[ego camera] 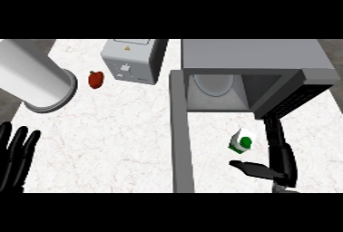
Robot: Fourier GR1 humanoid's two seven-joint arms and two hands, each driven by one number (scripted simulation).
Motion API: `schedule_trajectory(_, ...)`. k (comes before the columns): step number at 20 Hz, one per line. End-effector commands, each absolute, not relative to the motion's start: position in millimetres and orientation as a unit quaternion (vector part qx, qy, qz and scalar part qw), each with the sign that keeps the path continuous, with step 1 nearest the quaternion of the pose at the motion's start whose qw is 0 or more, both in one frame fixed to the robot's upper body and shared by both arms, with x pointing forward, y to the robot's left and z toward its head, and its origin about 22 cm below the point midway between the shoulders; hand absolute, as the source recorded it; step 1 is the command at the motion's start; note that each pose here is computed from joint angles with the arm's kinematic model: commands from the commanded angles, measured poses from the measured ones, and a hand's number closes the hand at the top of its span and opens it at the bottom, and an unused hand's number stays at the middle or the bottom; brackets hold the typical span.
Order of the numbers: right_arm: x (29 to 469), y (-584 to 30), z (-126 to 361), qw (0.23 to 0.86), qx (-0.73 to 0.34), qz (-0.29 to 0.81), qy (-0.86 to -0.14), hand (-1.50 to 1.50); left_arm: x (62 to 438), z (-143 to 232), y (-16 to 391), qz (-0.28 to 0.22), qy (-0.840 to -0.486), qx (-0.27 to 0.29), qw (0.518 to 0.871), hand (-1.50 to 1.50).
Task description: Pick up the milk, place it into the microwave and close the microwave
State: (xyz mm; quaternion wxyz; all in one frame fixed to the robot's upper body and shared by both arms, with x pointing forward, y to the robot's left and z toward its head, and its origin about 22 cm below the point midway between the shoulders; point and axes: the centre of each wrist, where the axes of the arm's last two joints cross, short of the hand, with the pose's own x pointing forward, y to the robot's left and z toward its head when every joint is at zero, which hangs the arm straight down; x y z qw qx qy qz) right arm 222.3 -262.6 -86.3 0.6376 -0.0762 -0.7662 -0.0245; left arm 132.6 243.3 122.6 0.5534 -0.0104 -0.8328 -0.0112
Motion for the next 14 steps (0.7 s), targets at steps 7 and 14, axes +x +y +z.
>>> schedule_trajectory(7,228,-265,-141,0.643,-0.056,-0.054,-0.762,-1.5,121,134,239,-0.01,-0.829,-0.007,0.559,-1.5)
schedule_trajectory(14,221,-269,-169,0.64,-0.066,-0.033,-0.764,-1.5,123,124,245,-0.015,-0.828,-0.008,0.56,-1.5)
